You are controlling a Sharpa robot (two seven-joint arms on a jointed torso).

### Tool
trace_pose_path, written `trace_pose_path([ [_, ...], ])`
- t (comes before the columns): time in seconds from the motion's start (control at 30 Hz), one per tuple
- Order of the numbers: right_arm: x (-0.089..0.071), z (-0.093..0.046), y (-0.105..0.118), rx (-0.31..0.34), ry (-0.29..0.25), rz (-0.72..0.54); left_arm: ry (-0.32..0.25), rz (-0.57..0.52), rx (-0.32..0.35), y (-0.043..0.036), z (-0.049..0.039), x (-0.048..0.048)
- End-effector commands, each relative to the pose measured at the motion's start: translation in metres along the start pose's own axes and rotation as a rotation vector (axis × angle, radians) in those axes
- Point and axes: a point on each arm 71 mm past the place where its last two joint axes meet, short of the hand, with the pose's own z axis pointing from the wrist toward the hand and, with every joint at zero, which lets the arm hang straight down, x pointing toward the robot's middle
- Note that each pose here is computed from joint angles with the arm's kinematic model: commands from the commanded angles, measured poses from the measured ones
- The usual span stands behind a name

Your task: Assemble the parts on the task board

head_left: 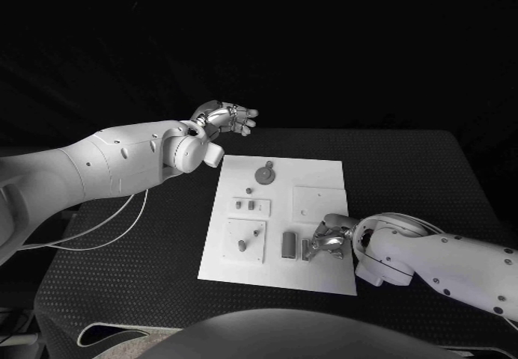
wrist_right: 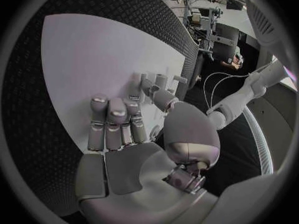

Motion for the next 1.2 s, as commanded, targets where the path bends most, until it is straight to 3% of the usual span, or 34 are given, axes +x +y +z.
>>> trace_pose_path([
  [0.03, 0.005, -0.001, -0.005, -0.046, 0.045, 0.044, 0.010, -0.003, 0.009, -0.0014, 0.0004, 0.0016],
  [0.17, -0.004, -0.006, -0.006, -0.072, 0.046, 0.046, 0.011, -0.004, 0.010, -0.0014, 0.0010, 0.0018],
  [0.3, -0.024, -0.010, -0.006, -0.111, -0.002, 0.069, 0.011, -0.006, 0.012, -0.0014, 0.0020, 0.0029],
  [0.5, -0.066, -0.012, -0.012, -0.220, -0.126, 0.205, 0.006, -0.012, 0.012, -0.0011, 0.0032, 0.0017],
  [0.7, -0.122, -0.009, -0.023, -0.344, -0.252, 0.341, 0.006, -0.015, 0.013, -0.0009, 0.0044, -0.0005],
  [1.0, -0.185, 0.001, -0.050, -0.387, -0.433, 0.490, -0.002, -0.039, 0.012, -0.0001, 0.0103, -0.0028],
  [1.1, -0.199, 0.006, -0.058, -0.390, -0.471, 0.554, -0.003, -0.045, 0.019, -0.0003, 0.0128, -0.0037],
  [1.2, -0.202, 0.013, -0.067, -0.390, -0.496, 0.630, -0.012, -0.055, 0.025, -0.0004, 0.0141, -0.0069],
])
